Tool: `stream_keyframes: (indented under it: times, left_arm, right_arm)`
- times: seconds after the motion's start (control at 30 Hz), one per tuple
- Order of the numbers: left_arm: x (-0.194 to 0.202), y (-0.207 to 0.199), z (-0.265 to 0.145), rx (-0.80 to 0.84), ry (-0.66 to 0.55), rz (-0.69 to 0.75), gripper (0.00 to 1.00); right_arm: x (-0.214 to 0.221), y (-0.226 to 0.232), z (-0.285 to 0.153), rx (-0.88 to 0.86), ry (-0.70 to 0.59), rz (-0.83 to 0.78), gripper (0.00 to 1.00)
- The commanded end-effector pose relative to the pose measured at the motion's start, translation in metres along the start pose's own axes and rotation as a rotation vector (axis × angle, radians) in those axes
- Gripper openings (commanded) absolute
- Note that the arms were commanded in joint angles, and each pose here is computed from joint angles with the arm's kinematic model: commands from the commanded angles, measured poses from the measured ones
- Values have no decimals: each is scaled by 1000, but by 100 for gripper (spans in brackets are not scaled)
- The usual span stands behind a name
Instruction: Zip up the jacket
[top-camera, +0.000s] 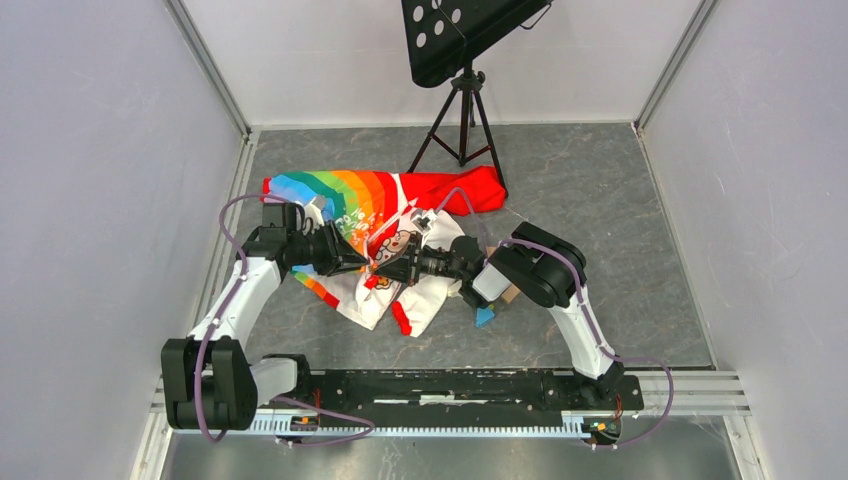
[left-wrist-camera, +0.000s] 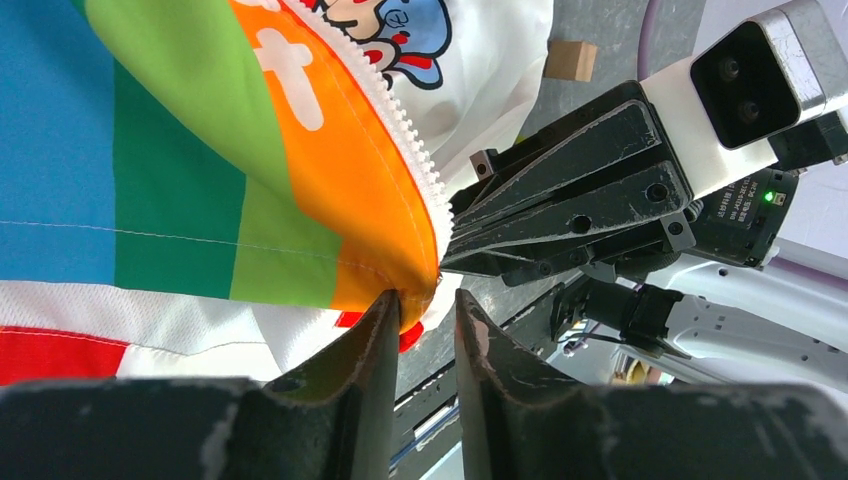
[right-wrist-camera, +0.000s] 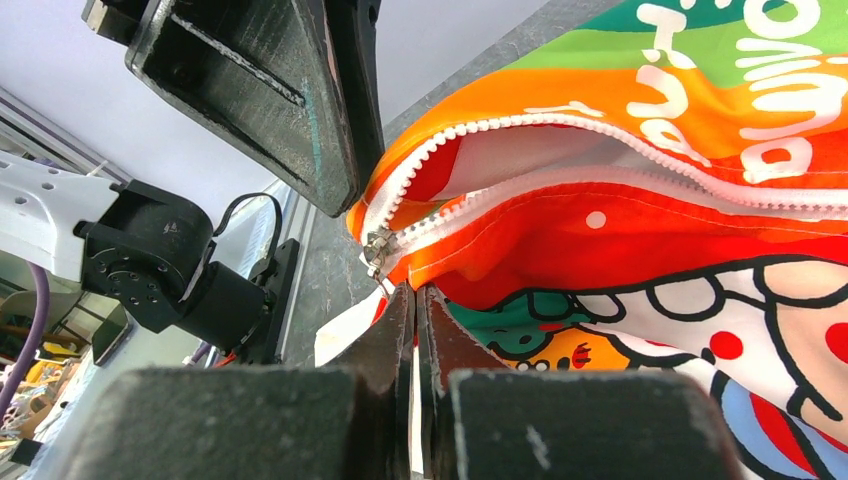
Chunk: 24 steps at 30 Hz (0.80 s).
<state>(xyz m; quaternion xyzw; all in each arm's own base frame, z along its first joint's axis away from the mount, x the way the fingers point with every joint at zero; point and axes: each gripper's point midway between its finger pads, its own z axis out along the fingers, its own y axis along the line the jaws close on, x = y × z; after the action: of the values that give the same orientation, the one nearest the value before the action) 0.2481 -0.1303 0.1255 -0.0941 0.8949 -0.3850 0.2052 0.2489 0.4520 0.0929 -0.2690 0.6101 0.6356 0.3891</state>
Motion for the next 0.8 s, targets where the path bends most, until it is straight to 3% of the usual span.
stream_keyframes:
  times: [0.0,0.3,0.6,0.77]
  left_arm:
    - [3,-8,0,21,27,-40,30]
    - [6,-6,2,-10,70,-30,23]
    - [8,1,6,-73,123,18,2]
    - [12,4,10,-122,172,101,2]
  right_arm:
    - [-50,35,5,-151,-182,-160,0]
    - [-52,37,4,-160,-192,-157,0]
    - [-57,46,2,-202,-219,-122,0]
    - [-76,53,-8,-217,-306,-38,0]
